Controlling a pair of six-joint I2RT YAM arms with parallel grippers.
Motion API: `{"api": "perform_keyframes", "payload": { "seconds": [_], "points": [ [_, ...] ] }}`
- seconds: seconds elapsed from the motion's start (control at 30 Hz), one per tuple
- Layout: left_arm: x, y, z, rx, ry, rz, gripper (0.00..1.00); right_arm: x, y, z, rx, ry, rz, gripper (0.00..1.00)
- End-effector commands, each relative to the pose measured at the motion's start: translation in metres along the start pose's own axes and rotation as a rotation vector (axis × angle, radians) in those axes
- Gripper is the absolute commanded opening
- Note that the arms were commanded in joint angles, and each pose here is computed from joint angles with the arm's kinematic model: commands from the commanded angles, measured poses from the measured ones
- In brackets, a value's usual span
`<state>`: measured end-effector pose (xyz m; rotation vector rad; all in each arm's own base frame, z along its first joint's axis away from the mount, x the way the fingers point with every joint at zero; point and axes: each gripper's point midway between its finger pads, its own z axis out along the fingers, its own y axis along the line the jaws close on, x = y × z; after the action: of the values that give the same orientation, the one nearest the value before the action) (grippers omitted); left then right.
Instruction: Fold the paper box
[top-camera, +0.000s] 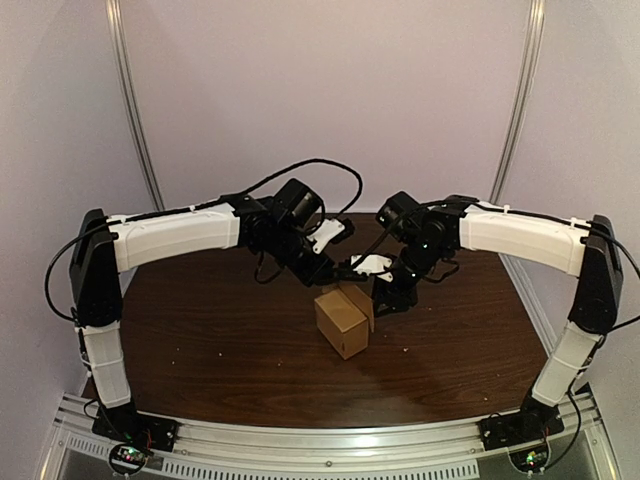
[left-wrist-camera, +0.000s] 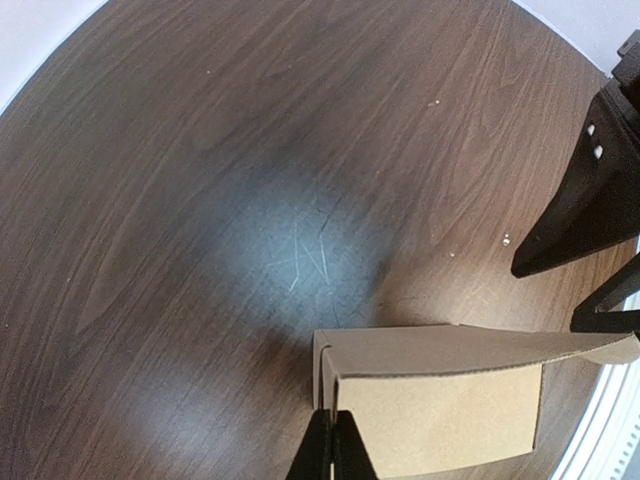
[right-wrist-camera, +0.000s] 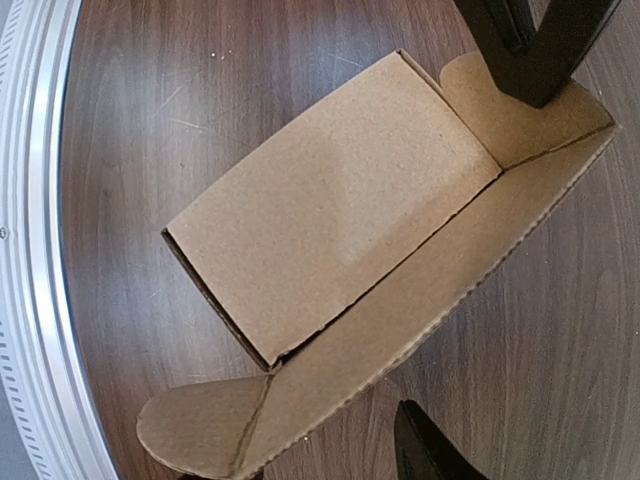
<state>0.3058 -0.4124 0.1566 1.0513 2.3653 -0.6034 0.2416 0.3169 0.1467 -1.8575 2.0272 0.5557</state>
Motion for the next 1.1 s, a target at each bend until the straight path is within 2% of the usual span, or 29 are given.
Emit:
{"api": "perform_keyframes", "payload": {
  "seconds": [0.0, 0.23, 0.4, 0.5, 0.7, 1.07],
  "points": [
    [-0.003, -0.002, -0.001, 0.006, 0.006, -0.013, 0.0, -0.016, 0.003, -0.001, -0.027, -0.047, 0.042, 0.46],
    [-0.001, -0.002, -0.002, 0.0, 0.012, -0.021, 0.0, -0.006, 0.028, -0.004, -0.131, -0.044, -0.014, 0.51],
    [-0.002, -0.001, -0.003, -0.006, 0.012, -0.022, 0.0, -0.009, 0.031, -0.016, -0.095, -0.085, -0.046, 0.54],
    [-0.001, 0.0, -0.002, -0.006, 0.014, -0.026, 0.0, -0.016, 0.022, -0.018, -0.05, -0.096, -0.032, 0.55],
    [0.0, -0.001, -0.003, -0.005, 0.018, -0.037, 0.0, -0.025, 0.018, -0.008, -0.068, -0.093, 0.009, 0.58],
    [0.002, -0.002, -0.002, 0.0, 0.024, -0.046, 0.0, -0.036, -0.001, 0.001, -0.006, -0.091, 0.095, 0.58]
  ]
}}
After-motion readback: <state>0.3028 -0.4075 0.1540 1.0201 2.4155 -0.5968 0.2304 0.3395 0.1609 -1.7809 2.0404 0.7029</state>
